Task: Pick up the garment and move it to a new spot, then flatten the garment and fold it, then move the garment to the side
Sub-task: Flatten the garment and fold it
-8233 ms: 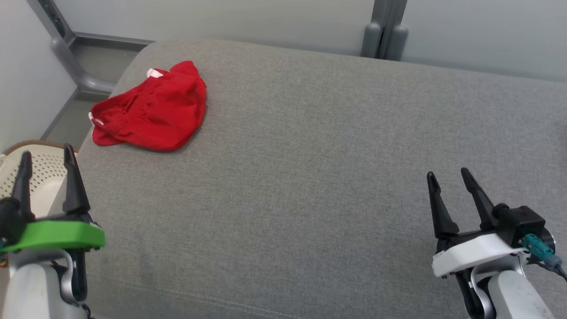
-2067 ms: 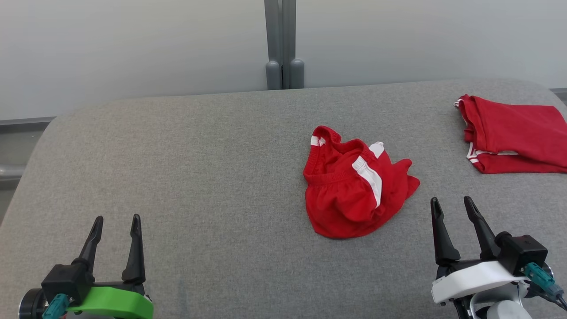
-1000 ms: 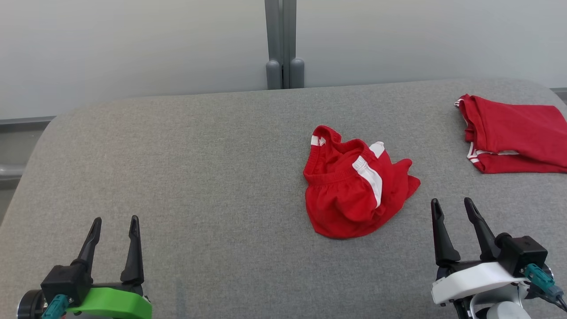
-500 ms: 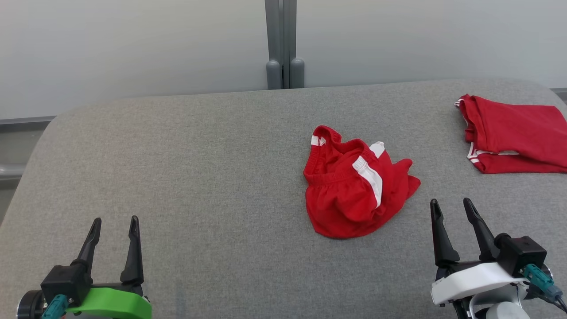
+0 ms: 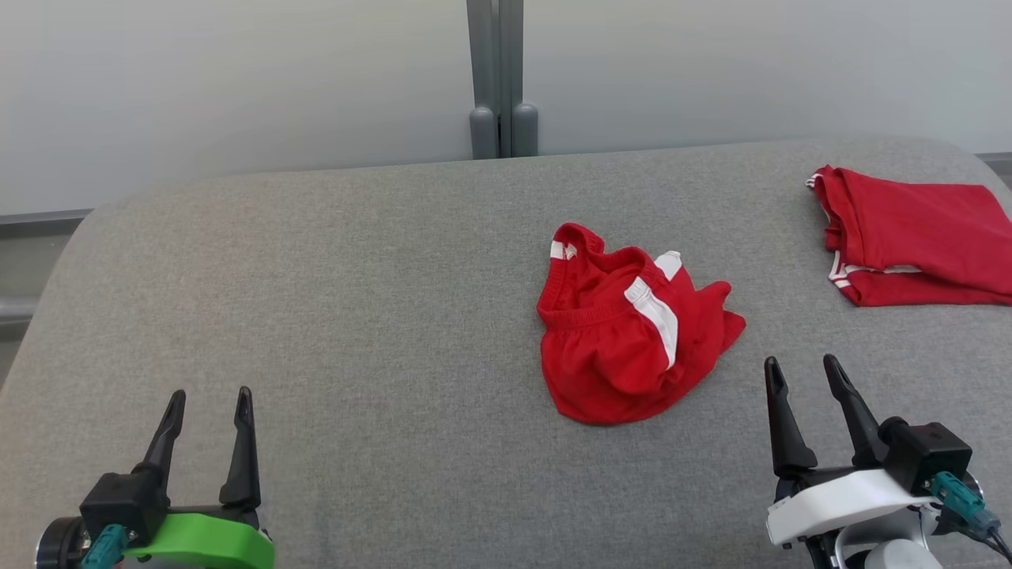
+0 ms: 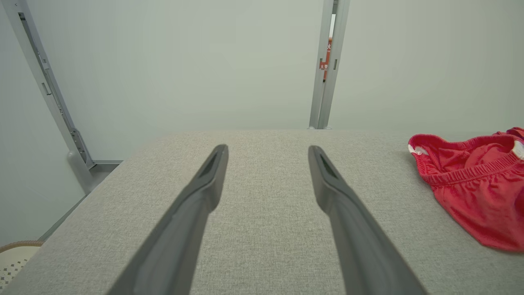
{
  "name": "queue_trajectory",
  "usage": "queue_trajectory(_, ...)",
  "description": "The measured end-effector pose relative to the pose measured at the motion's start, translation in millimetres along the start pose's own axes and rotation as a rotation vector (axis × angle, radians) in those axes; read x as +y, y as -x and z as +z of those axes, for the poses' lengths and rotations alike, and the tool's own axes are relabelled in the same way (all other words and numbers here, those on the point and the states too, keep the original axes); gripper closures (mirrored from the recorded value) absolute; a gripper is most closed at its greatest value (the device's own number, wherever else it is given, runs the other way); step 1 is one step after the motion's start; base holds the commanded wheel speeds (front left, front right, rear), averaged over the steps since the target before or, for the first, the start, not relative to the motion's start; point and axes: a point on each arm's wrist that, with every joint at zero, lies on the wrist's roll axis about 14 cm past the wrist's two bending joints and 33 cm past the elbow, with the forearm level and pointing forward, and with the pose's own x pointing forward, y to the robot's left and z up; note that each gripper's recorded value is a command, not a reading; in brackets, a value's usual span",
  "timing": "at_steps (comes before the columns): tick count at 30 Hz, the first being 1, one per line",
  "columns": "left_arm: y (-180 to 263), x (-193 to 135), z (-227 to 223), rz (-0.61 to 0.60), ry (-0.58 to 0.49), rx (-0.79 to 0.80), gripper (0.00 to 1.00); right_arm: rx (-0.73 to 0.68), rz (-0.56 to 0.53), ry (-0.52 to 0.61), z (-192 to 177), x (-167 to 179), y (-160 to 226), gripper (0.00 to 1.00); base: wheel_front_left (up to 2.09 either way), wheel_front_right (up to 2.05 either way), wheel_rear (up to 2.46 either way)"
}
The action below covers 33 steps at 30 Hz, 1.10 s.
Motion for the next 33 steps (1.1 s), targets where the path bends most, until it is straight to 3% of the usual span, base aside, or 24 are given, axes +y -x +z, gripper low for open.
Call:
queue_trajectory(6, -20, -29, 6, -0.090, -0.001, -0.019, 0.00, 0.009, -0.013, 0.000, -3, -4, 1, 0.00, 0.00, 0.00, 0.00)
queue_trajectory(18, -85, -172, 30, -0.545, -0.068, -0.085, 0.00, 0.001, -0.075, 0.004, -1, -24, -2, 0.00, 0.00, 0.00, 0.00)
queue_trajectory(26, -102, -254, 12, -0.807, -0.099, -0.038, 0.00, 0.001, -0.180, 0.018, 2, -56, 7, 0.00, 0.00, 0.00, 0.00)
queue_trajectory(33, -106, -292, -34, -0.936, -0.103, 0.089, 0.00, 0.024, -0.277, 0.030, -2, -84, 23, 0.00, 0.00, 0.00, 0.00)
